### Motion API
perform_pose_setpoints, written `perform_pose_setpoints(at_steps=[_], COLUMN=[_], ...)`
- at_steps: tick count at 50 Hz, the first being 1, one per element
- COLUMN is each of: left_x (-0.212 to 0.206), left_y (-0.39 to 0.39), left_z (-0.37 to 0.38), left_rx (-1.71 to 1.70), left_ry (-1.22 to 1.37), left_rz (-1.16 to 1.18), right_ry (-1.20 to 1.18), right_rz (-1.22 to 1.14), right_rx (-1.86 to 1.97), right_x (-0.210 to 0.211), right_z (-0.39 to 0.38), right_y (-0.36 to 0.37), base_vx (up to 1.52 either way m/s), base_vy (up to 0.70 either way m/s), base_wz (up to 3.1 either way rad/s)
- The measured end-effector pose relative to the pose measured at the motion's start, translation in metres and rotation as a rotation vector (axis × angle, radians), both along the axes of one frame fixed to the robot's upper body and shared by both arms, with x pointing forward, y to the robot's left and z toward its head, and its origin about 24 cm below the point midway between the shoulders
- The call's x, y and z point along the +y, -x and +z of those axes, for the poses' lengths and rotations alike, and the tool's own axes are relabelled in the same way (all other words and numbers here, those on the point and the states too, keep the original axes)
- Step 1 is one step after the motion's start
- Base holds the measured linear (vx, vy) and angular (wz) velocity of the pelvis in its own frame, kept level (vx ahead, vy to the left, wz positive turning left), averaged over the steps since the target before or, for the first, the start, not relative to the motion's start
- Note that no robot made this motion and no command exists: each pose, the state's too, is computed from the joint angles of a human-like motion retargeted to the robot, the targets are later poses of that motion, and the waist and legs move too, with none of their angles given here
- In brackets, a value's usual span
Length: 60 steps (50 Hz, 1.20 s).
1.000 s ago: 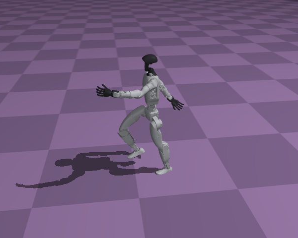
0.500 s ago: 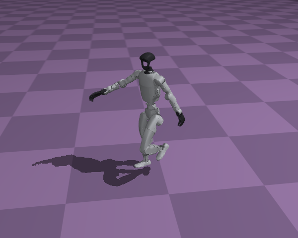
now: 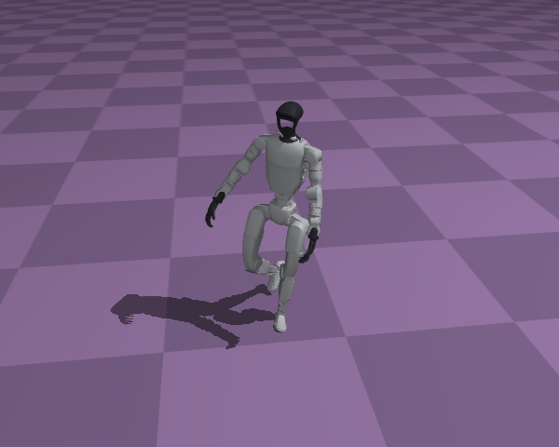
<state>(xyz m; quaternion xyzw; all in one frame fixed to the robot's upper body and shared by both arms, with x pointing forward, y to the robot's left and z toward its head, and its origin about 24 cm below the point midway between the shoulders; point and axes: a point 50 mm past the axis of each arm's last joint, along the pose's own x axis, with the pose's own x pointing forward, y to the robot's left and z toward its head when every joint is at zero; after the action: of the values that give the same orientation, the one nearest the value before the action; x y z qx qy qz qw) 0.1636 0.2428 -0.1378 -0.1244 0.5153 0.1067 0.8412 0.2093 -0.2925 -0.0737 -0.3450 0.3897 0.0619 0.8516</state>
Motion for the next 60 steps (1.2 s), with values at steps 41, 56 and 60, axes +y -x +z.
perform_pose_setpoints(at_steps=[41, 56, 60], left_x=[0.036, 0.046, 0.04], left_y=[0.21, 0.396, 0.31], left_z=[-0.016, 0.058, 0.008], left_rx=[0.672, 0.95, 0.703], left_ry=[-0.008, -0.356, -0.26], left_rz=[-0.357, 0.579, 0.875], right_ry=[0.056, -0.012, -0.022], right_rz=[-0.453, -0.181, -0.131], right_rx=[-0.274, -1.336, -1.265], right_x=[-0.055, -0.009, -0.005], right_z=[0.104, 0.366, 0.315], right_y=[-0.102, -0.159, -0.15], base_vx=[0.44, 0.34, 0.43], base_vy=[-0.16, 0.04, 0.27], base_wz=[1.24, 0.43, 0.84])
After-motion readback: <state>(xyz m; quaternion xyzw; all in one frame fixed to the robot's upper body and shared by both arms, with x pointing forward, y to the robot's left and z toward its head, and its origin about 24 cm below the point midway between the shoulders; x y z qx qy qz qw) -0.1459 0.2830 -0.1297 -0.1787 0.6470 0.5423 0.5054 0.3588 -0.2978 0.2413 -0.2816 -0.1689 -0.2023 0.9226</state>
